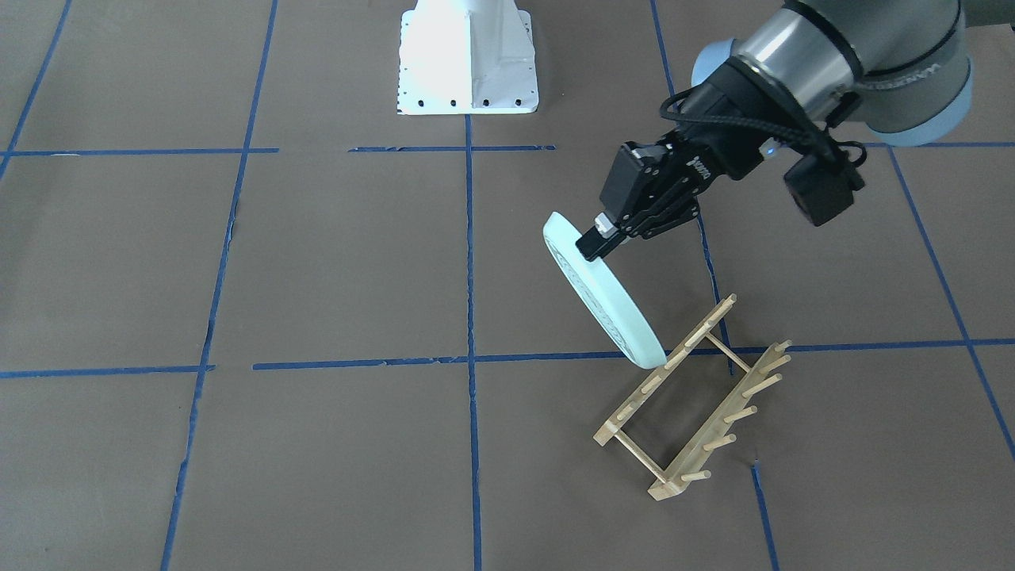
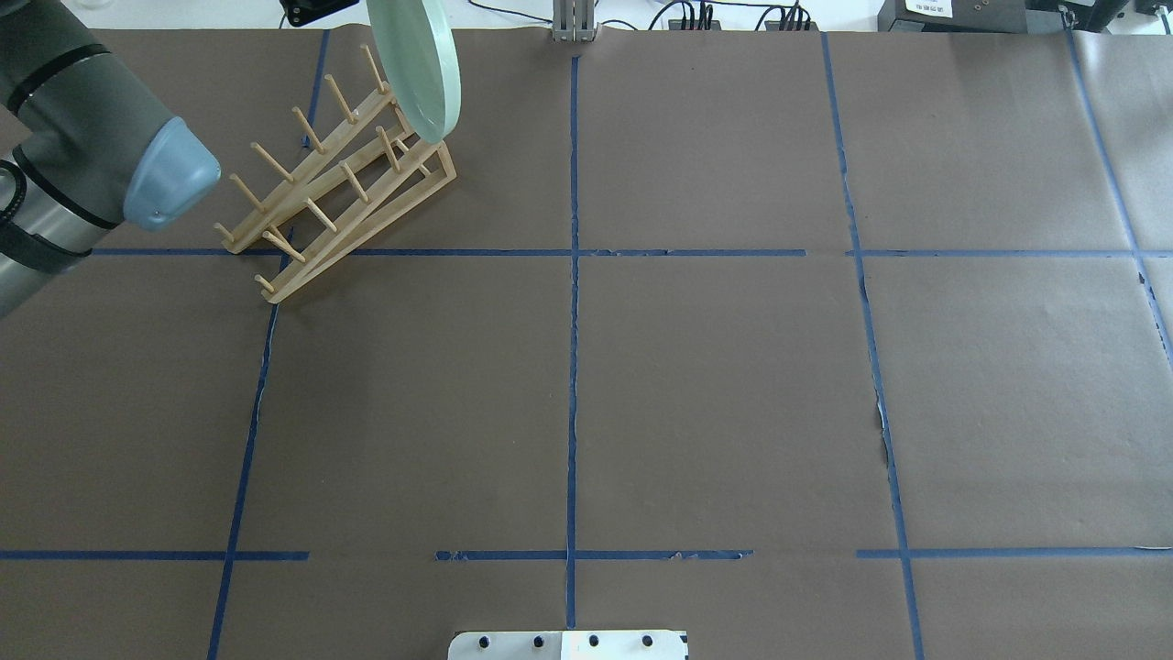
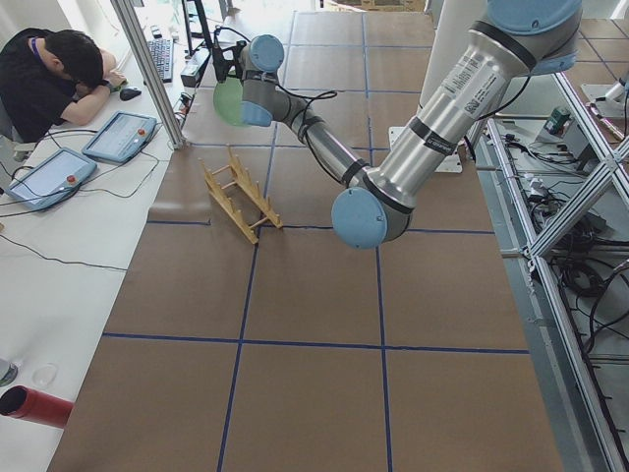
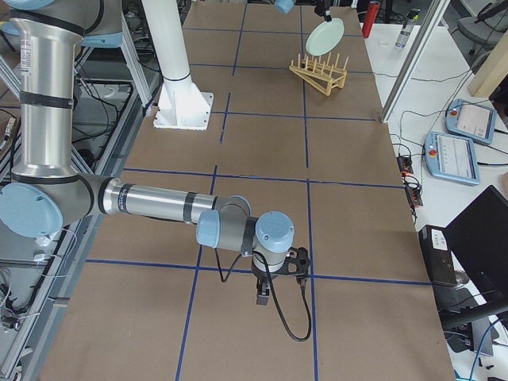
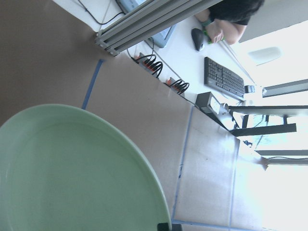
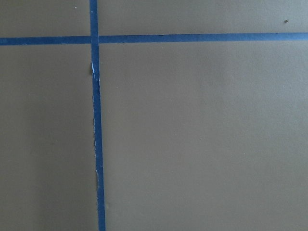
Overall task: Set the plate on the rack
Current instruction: 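Lift the plate upright with the left gripper toward the rack, then lower the upright plate between the rack's pegs with the left gripper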
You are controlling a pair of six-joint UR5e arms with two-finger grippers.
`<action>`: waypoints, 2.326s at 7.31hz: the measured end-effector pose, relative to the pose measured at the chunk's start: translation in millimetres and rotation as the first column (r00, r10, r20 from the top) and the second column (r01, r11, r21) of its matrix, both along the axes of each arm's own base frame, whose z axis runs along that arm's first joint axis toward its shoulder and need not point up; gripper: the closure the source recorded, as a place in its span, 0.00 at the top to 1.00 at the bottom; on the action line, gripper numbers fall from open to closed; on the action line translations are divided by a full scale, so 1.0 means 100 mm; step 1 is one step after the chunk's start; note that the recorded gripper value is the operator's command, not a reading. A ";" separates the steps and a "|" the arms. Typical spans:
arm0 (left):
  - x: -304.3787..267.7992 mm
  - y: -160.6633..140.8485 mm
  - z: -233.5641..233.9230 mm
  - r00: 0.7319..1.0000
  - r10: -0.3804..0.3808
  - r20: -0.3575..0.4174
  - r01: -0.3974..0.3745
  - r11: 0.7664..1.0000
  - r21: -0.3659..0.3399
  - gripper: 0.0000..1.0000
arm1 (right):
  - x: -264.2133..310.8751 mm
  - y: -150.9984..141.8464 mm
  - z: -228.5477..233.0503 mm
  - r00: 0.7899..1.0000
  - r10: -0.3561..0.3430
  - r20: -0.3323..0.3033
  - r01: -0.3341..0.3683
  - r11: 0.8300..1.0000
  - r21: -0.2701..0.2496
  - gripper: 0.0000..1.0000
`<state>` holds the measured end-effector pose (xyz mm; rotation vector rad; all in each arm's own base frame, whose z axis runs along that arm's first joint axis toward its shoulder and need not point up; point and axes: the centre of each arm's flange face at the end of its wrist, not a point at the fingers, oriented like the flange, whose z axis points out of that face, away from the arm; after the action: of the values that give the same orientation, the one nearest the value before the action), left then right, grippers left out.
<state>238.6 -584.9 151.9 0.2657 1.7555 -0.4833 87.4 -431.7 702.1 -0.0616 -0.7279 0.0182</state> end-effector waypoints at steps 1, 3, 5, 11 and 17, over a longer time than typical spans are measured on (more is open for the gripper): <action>-0.11 -0.11 0.30 0.997 -0.050 -0.058 0.052 0.998 0.021 0.00 | 0.00 0.00 0.00 1.000 0.000 0.000 0.000 1.000 0.000 1.00; -0.19 -0.32 0.87 0.978 -0.167 -0.127 0.169 0.986 0.009 0.00 | 0.00 0.00 0.00 1.000 0.000 0.000 0.000 1.000 0.000 1.00; -0.15 -0.49 1.18 0.961 -0.247 -0.127 0.243 0.969 -0.051 0.00 | 0.00 0.00 0.00 1.000 0.000 0.000 0.000 1.000 0.000 1.00; 0.12 -0.53 1.36 0.946 -0.299 -0.125 0.289 0.953 -0.095 0.00 | 0.00 0.00 0.00 1.000 0.000 0.000 0.000 1.000 0.000 1.00; 0.30 -0.38 1.62 0.953 -0.284 -0.107 0.273 0.956 -0.107 0.00 | 0.00 0.00 0.00 1.000 0.001 0.000 -0.001 1.000 0.000 1.00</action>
<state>269.1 -623.1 313.4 0.4304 1.8167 -0.7960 87.7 -431.6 702.0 -0.0611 -0.7279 0.0186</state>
